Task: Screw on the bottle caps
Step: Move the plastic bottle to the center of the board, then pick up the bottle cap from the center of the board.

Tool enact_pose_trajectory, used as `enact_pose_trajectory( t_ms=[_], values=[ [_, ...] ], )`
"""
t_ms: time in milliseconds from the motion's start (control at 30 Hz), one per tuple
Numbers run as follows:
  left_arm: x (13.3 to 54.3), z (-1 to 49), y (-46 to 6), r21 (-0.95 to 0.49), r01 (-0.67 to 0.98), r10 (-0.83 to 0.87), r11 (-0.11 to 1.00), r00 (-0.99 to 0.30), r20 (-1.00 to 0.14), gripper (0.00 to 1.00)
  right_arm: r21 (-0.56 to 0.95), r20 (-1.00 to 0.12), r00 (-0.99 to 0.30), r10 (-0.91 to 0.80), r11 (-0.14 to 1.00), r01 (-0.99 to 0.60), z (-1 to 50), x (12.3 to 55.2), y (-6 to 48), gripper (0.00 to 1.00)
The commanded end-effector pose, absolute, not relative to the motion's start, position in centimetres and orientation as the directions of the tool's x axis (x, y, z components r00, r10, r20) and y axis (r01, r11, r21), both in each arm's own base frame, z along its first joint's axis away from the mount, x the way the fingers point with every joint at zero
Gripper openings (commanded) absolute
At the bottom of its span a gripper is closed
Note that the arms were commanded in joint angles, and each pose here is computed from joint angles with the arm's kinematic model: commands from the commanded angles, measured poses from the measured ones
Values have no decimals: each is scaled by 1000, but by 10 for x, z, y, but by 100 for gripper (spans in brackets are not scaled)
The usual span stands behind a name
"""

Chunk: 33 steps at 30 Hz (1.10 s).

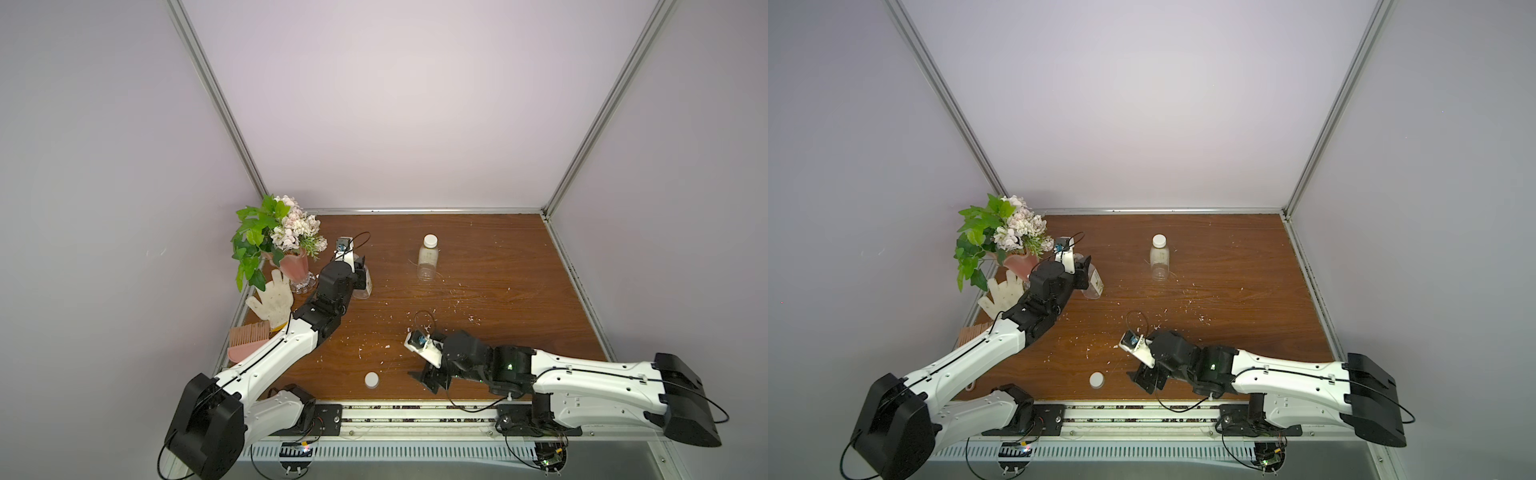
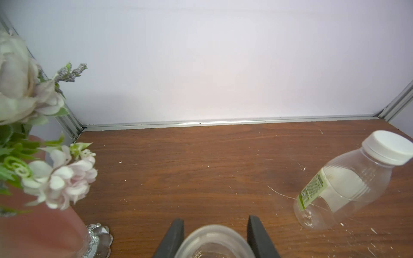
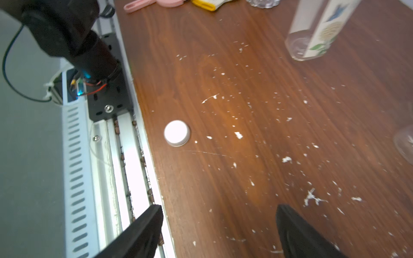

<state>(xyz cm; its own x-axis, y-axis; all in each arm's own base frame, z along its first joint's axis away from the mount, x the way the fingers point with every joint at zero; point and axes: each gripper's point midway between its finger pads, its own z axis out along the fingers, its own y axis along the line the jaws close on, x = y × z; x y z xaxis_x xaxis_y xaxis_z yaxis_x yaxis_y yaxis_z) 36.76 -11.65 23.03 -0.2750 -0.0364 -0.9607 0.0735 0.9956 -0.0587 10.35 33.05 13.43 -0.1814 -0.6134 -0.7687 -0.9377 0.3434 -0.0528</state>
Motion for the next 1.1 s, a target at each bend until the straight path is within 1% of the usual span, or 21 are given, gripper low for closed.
enact_pose_trajectory(
  t_ms=[0,167,300,433,633,867,1067],
  values=[
    [373,226,-109,-76,49,-58,996,-309,-949,33,-118,-792,-53,-609,238,-964,133,93,361,87],
    [377,223,-106,-85,51,-63,995,-332,-941,33,-157,-779,26,-626,155,-975,117,91,388,87],
    [378,221,-102,-91,50,-68,995,-341,-938,33,-187,-738,66,-671,109,-976,97,93,406,87],
    [377,220,-101,-90,52,-67,995,-348,-935,33,-190,-699,91,-709,62,-980,80,93,424,86],
    [374,221,-99,-83,50,-61,995,-346,-936,32,-180,-685,111,-720,20,-983,69,92,444,85],
    [373,220,-99,-85,51,-62,995,-347,-936,33,-157,-650,114,-751,-14,-988,52,90,453,79],
    [373,219,-100,-85,52,-62,995,-349,-935,33,-128,-631,102,-769,-26,-991,43,91,457,64]
  ],
)
